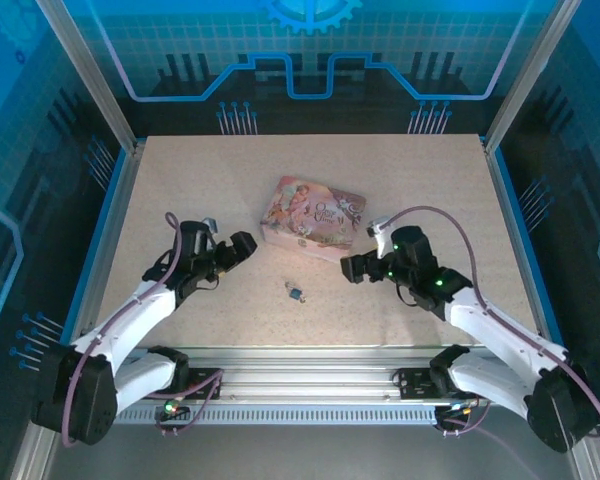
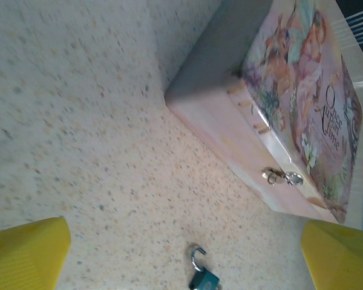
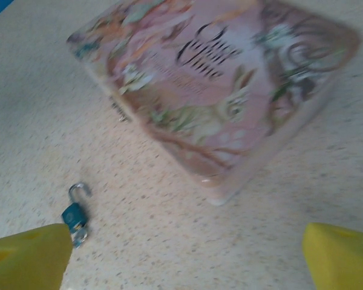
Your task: Unlock the padlock with the key
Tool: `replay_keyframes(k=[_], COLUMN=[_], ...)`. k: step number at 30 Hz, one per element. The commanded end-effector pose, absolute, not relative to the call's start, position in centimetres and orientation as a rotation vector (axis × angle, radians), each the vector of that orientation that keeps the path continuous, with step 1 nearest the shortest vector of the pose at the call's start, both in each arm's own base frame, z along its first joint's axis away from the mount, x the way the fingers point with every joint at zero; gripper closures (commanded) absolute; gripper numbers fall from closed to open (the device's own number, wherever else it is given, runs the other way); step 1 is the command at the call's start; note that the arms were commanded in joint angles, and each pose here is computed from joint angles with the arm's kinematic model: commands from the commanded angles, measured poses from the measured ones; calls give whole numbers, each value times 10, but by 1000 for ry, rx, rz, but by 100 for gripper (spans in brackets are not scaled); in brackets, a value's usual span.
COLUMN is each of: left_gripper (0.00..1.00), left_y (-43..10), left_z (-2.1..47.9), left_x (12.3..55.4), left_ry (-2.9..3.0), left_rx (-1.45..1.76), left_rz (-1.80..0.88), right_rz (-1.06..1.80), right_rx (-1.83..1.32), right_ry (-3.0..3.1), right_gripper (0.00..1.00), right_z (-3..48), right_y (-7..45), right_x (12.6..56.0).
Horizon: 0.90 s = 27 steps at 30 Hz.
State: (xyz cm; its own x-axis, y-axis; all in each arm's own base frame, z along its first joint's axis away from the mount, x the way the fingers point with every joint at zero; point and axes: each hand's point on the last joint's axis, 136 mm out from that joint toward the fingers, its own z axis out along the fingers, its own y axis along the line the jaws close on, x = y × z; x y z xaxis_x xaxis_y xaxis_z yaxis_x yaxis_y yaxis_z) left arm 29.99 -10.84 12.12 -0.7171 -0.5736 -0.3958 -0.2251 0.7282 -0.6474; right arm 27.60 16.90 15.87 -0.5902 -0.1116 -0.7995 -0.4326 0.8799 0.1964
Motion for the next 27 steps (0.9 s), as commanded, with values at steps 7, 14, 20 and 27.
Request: replay_keyframes(k=[7,14,20,27], left_gripper=[1,1,1,1], left_y=[-32,2,29,25], left_z=[160,166,121,114], left_x=[322,346,366,397], left_ry=[2199,2035,1999,1923], left_rx=[-484,-311,-377,-259], left_rz=[-177,121,161,165], right_rz=[-45,-513,-589,-404], right_rx=[37,177,145,101], right_ry=[2127,2079,2051,1942], right_gripper=[0,0,0,0], right_z=[181,172,134,116], right_y=[66,0,-9,-4], right_x=[318,354,386,395])
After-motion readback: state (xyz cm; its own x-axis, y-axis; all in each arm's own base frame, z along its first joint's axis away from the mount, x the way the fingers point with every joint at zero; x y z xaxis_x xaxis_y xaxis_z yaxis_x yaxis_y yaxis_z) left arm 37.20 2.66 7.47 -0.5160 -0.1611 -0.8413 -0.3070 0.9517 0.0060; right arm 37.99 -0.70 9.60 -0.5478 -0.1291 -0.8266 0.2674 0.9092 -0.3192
